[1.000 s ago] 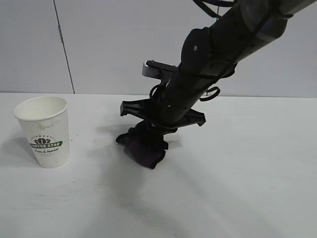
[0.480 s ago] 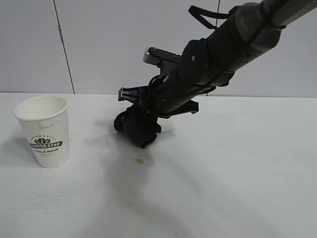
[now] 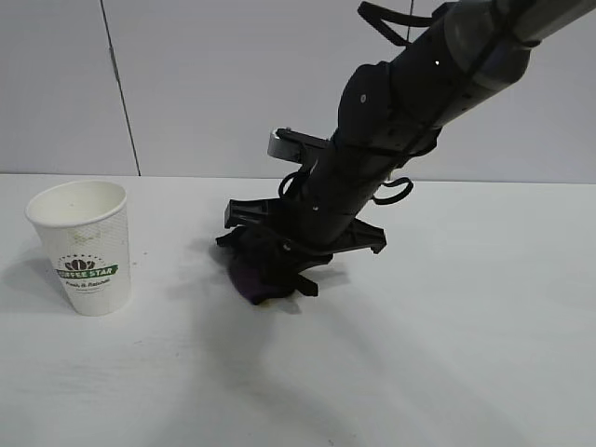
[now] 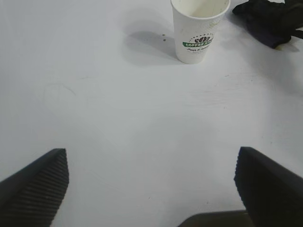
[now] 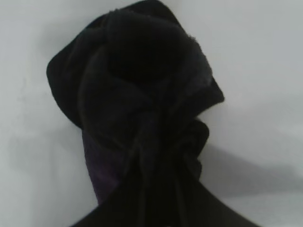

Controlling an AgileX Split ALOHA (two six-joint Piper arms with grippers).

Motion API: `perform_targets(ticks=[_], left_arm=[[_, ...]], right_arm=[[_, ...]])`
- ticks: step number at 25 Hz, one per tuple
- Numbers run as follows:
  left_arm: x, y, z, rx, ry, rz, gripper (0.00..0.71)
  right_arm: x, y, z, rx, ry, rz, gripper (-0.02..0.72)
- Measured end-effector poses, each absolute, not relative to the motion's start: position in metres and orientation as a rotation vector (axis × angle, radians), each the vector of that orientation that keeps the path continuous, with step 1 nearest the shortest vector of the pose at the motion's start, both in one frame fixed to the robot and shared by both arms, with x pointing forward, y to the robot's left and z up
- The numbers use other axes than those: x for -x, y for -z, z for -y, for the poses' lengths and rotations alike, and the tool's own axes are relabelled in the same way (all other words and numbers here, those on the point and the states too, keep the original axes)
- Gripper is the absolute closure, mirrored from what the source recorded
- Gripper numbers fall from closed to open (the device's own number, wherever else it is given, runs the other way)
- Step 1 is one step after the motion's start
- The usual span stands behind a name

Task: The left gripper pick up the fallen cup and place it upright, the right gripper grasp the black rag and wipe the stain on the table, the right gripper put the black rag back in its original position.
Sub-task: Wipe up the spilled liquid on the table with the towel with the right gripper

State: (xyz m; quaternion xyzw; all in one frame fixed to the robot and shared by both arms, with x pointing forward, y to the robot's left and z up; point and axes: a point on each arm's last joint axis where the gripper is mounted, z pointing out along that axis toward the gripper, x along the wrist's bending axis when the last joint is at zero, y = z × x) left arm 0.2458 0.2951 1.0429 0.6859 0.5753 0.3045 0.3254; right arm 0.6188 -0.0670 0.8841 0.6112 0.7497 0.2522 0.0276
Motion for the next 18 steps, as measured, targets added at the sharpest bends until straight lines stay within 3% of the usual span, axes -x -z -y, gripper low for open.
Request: perform_targets(ticks=[10,18], left_arm=[[-0.246,-1.043,-0.295,-1.798,-0.798,-1.508,0.023],[-0.246,-1.043,-0.295,-1.798,-0.798,-1.508,0.023]], right_arm=[[-0.602,-0.884,0.063,-1.869,-0.683,-2.559,0.66],[-0.621,-0.886,0.064,-1.635,-0.832,-2.419,0.66]])
